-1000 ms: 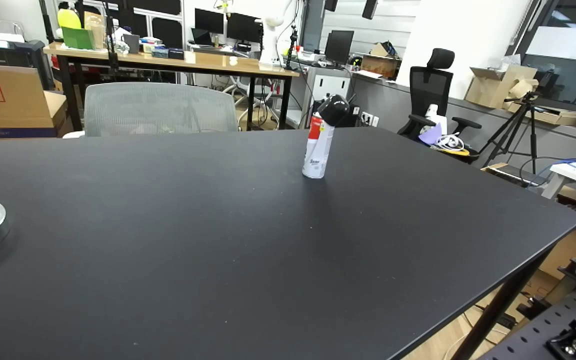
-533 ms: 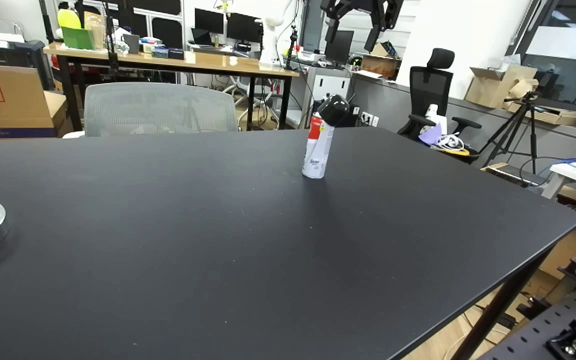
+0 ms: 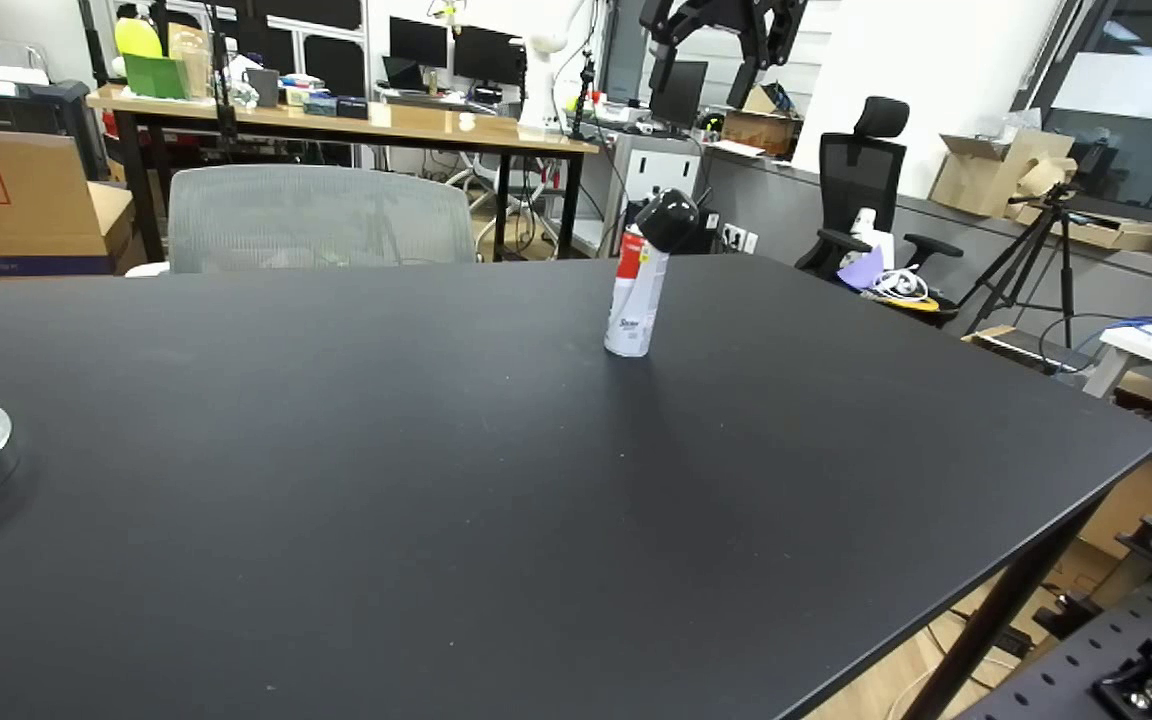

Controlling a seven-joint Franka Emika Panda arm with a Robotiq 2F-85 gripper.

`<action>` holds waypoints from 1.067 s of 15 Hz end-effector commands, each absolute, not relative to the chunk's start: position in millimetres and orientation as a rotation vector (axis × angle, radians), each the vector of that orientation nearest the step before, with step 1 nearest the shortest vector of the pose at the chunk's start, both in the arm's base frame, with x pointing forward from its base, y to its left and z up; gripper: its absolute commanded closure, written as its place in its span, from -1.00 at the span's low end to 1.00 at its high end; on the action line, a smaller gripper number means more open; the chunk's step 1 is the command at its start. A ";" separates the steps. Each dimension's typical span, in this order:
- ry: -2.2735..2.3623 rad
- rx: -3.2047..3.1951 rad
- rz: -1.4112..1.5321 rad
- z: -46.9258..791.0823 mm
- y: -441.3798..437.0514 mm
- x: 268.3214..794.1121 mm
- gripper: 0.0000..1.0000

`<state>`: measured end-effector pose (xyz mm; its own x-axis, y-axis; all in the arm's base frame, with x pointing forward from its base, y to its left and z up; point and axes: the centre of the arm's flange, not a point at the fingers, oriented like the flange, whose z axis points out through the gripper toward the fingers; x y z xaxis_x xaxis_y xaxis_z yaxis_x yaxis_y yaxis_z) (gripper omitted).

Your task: Take the cover off the can and put it on the table

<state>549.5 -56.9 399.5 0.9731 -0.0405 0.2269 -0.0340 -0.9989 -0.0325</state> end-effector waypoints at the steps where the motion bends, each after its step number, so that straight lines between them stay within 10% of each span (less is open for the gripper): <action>1: 0.047 -3.108 -0.371 393.7 -57.6 549.0 -1.00; 16: -0.172 -3.080 -0.332 321.7 -49.3 553.6 -1.00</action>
